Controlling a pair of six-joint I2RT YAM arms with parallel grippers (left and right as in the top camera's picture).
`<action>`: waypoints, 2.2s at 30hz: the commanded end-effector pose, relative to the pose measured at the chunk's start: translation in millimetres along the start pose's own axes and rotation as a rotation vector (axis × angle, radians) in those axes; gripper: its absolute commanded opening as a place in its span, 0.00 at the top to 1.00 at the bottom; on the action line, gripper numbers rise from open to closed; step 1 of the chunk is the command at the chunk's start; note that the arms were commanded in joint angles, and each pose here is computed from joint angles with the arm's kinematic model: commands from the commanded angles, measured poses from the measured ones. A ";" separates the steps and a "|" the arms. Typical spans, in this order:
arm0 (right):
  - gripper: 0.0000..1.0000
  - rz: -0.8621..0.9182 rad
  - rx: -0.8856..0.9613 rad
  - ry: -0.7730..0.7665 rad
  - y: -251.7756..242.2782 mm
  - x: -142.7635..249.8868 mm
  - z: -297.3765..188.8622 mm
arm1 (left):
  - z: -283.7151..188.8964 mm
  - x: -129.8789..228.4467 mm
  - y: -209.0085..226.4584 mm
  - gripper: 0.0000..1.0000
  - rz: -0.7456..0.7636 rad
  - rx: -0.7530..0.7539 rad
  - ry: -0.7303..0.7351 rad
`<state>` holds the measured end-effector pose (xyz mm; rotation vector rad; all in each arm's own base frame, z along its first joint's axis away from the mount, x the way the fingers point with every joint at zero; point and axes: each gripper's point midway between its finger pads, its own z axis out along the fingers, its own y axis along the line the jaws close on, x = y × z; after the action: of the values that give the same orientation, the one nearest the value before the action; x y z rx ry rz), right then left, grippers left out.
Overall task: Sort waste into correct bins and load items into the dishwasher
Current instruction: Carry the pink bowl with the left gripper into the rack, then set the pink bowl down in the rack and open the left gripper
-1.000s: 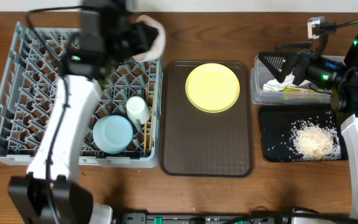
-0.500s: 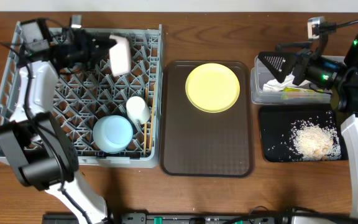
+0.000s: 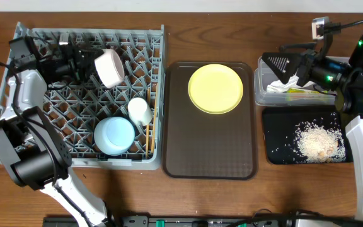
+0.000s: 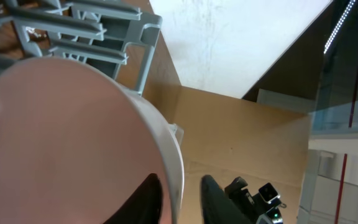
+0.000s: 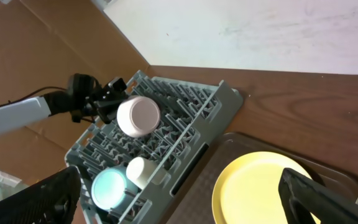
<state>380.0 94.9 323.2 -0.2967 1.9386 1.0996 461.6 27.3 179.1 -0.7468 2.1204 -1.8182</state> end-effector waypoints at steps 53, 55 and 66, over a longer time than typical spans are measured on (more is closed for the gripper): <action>0.01 -0.013 0.000 0.001 -0.1 0.2 -0.2 | 16.7 -16.2 36.1 0.86 0.647 -1.110 -0.415; 0.01 -0.013 -0.001 0.001 0.0 0.2 -0.1 | 15.3 -13.3 38.2 0.86 0.641 -1.119 -0.403; 0.01 -0.013 -0.001 0.001 0.0 0.2 -0.1 | -13.7 45.0 54.8 0.86 0.440 -1.234 -0.242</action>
<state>380.1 94.9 323.2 -0.2965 1.9387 1.0992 403.2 19.3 102.6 -0.5412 2.8265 -0.0424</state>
